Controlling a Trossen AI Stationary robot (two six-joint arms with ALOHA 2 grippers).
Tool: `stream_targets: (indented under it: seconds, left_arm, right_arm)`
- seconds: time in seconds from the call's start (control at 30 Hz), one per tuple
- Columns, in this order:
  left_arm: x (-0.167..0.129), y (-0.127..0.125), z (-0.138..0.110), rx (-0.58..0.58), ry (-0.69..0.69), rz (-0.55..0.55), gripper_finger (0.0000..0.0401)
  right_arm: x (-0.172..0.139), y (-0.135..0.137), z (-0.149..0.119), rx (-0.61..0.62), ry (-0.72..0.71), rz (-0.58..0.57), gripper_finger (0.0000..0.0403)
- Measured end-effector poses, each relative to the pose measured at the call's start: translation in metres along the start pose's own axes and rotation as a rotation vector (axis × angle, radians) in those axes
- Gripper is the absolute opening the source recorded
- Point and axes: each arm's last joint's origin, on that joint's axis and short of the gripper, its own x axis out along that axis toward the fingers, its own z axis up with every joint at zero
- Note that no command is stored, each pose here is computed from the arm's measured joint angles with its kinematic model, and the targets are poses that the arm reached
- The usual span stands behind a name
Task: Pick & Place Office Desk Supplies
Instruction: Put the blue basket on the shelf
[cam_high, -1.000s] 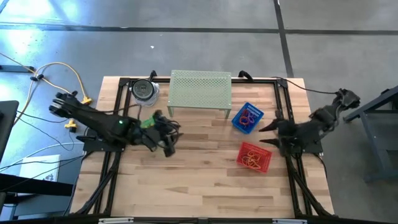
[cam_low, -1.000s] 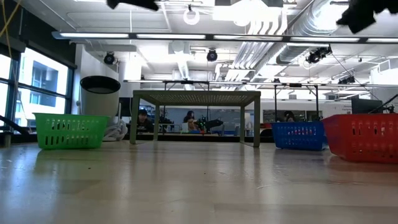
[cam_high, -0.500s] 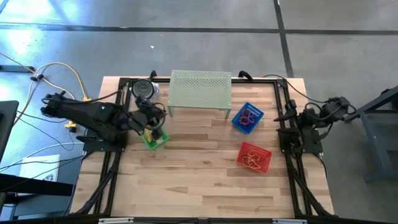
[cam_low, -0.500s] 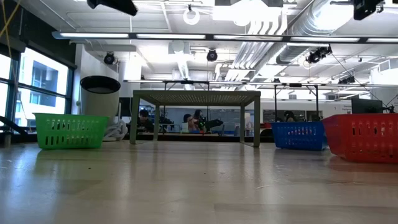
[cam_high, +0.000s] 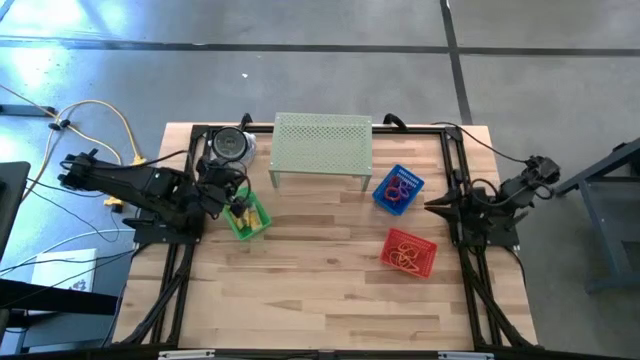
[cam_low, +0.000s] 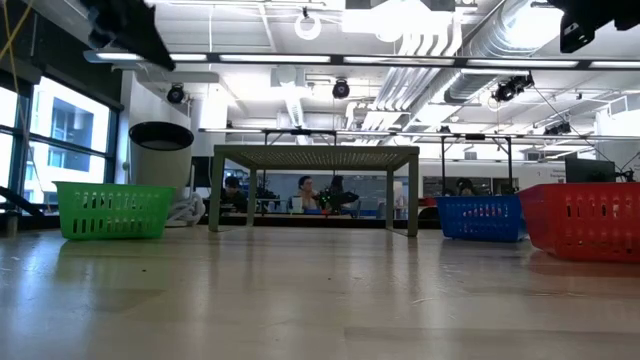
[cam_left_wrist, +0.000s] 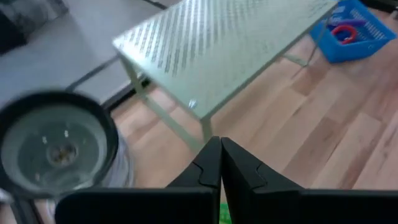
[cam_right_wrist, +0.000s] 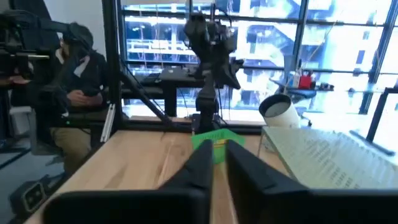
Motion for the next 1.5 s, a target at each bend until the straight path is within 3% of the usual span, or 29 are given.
stream_targets:
  seconds: [0.13,0.27,0.53,0.63,0.8,0.97,1.2,1.5]
  left_arm:
    - [0.007,0.007,-0.021,-0.051,0.021,-0.036,0.0]
    - [0.013,0.006,-0.036,-0.066,0.0,-0.189,0.0]
    - [0.03,0.004,-0.068,-0.023,-0.134,-0.403,0.0]
    - [0.037,0.002,-0.081,-0.03,-0.177,-0.531,0.0]
    - [0.042,0.003,-0.097,-0.006,-0.153,-0.702,0.0]
    - [0.033,0.011,-0.096,-0.012,-0.223,-0.754,0.0]
    - [0.023,0.025,-0.096,-0.03,-0.276,-0.753,0.0]
    - [0.026,0.031,-0.11,-0.018,-0.256,-0.751,0.0]
  right_arm:
    - [0.004,0.005,-0.012,-0.036,-0.054,0.036,0.0007]
    - [0.003,0.008,-0.021,-0.049,-0.068,0.143,0.0003]
    - [0.005,0.006,-0.029,-0.05,-0.067,0.121,0.0003]
    - [0.006,0.004,-0.032,-0.014,-0.037,0.099,0.0002]
    - [0.008,0.003,-0.035,0.043,-0.01,0.171,0.0002]
    - [0.012,0.0,-0.038,0.06,-0.066,0.169,0.0002]
    - [0.025,-0.002,-0.077,0.053,-0.084,0.137,0.0002]
    - [0.026,-0.006,-0.08,0.052,-0.066,0.178,0.0002]
